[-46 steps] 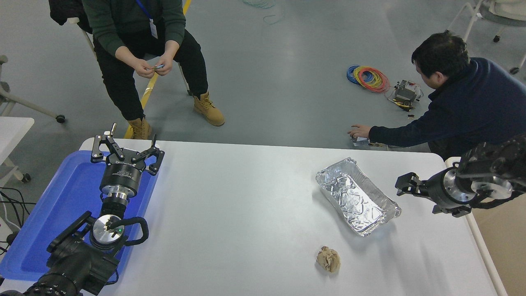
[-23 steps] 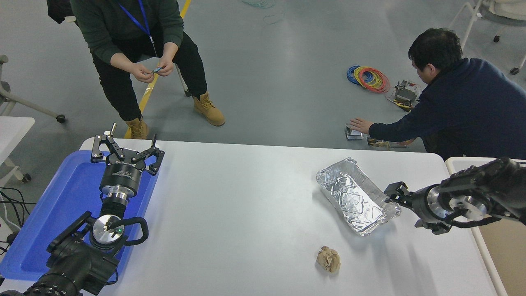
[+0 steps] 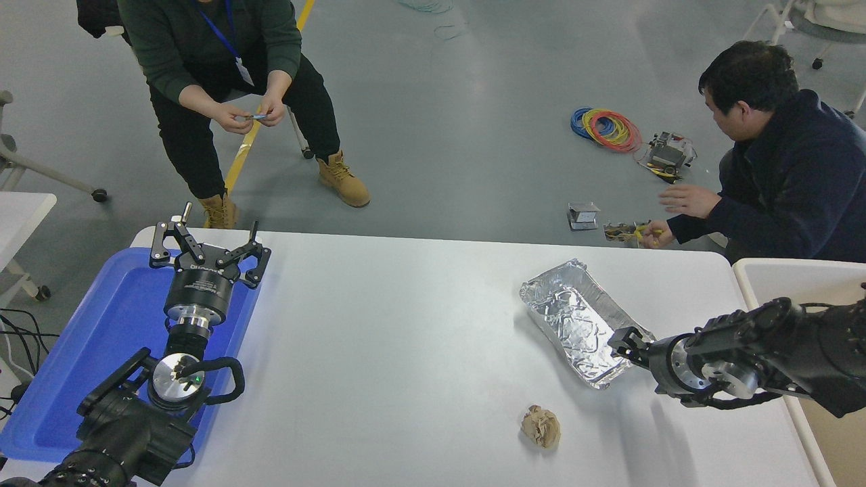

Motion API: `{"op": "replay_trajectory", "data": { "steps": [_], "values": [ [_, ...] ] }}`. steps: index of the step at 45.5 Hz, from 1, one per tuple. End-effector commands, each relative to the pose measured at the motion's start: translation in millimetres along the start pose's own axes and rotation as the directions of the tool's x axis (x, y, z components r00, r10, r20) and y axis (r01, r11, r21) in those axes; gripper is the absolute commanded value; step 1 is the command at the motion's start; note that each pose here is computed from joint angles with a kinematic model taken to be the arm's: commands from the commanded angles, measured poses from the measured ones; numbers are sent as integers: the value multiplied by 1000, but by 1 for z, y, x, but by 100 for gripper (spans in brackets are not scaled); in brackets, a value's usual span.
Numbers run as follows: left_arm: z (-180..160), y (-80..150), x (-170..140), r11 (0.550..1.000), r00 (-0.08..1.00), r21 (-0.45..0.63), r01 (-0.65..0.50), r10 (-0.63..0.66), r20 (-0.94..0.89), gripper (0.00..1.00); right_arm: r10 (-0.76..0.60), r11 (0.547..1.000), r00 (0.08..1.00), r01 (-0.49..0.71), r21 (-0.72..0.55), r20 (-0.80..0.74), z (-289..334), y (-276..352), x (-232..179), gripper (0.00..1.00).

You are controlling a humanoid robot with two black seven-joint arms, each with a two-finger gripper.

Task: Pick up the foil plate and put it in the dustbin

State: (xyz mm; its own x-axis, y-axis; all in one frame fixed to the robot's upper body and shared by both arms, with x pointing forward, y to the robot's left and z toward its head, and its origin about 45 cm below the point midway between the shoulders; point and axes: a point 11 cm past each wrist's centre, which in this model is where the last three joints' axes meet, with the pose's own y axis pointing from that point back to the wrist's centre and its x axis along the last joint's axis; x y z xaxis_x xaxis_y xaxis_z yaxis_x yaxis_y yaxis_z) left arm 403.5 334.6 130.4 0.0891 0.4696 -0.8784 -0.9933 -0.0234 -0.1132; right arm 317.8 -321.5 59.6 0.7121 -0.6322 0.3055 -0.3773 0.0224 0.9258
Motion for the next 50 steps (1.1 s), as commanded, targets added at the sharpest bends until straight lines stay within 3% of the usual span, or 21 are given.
{"op": "replay_trajectory", "data": {
  "steps": [1,6,12,14,19,50],
  "values": [
    [0,0,0,1000,1000,-1,0,0,0,100,26,1000,1000,-26,18,-10,-3,-8,-8,56],
    [0,0,0,1000,1000,-1,0,0,0,100,27,999,1000,-27,26,-12,-3,-9,-8,51],
    [0,0,0,1000,1000,-1,0,0,0,100,21,999,998,-19,42,-51,-4,-9,-11,31],
    [0,0,0,1000,1000,-1,0,0,0,100,15,998,996,-9,64,-89,-8,-9,-14,15],
    [0,0,0,1000,1000,-1,0,0,0,100,16,996,993,-5,91,-120,-10,-10,-14,0],
    [0,0,0,1000,1000,1,0,0,0,100,44,992,990,-27,126,-136,-15,-2,4,0]
  ]
}}
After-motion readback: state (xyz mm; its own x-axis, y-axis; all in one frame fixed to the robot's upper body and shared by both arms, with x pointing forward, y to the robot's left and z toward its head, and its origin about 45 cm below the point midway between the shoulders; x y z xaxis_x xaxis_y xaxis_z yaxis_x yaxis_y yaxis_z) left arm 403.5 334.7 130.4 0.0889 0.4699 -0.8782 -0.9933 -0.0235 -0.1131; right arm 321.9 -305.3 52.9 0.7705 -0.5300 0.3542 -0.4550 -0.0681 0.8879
